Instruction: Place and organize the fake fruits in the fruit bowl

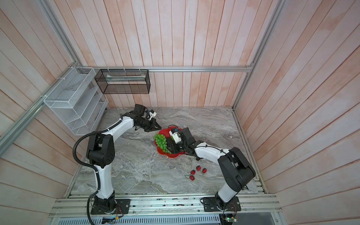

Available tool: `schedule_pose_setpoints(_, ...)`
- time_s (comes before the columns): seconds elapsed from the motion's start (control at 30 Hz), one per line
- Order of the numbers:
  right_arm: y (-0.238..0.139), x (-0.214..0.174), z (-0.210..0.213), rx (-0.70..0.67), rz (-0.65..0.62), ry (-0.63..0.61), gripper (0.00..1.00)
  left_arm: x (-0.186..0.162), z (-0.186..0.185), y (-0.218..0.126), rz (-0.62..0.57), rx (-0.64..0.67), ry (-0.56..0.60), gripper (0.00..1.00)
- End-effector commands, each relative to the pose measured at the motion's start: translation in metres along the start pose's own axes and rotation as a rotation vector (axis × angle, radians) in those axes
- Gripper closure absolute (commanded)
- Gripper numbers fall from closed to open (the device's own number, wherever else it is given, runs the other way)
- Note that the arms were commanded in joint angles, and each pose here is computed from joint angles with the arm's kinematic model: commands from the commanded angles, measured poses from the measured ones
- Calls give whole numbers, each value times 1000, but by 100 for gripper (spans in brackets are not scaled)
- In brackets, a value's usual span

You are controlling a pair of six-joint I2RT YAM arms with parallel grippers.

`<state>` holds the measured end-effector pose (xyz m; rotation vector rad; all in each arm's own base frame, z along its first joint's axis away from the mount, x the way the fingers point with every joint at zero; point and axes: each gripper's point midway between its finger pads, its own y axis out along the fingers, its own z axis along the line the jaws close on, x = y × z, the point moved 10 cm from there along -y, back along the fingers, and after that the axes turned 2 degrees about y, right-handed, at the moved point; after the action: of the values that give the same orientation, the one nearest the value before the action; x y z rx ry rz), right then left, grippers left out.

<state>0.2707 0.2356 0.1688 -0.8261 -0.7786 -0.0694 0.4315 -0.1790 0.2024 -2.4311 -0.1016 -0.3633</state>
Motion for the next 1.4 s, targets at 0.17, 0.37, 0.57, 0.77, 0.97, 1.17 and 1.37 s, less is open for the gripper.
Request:
schedule_pose_setpoints(0.17, -15, 8, 1, -50, -36, -16, 48, 10, -1, 6, 8, -8, 33, 91)
schedule_pose_setpoints(0.37, -21, 8, 0, -67, -66, -8, 47, -21, -6, -31, -125, 247, -41, 70)
schedule_pose_setpoints(0.57, -26, 14, -9, -83, -83, 6, 47, -59, 0, -43, -160, 377, -111, 73)
schedule_pose_setpoints(0.77, -28, 15, -13, -94, -87, 12, 47, -62, 11, -20, -129, 355, -144, 81)
schedule_pose_setpoints(0.97, -29, 14, -14, -101, -85, 21, 47, -52, 16, -4, -123, 302, -135, 82)
schedule_pose_setpoints(1.17, -31, 13, -15, -112, -83, 25, 47, -45, 7, 8, -101, 205, -86, 83)
schedule_pose_setpoints(1.37, -30, 14, -15, -111, -79, 22, 47, -40, 3, 17, -81, 145, -63, 83)
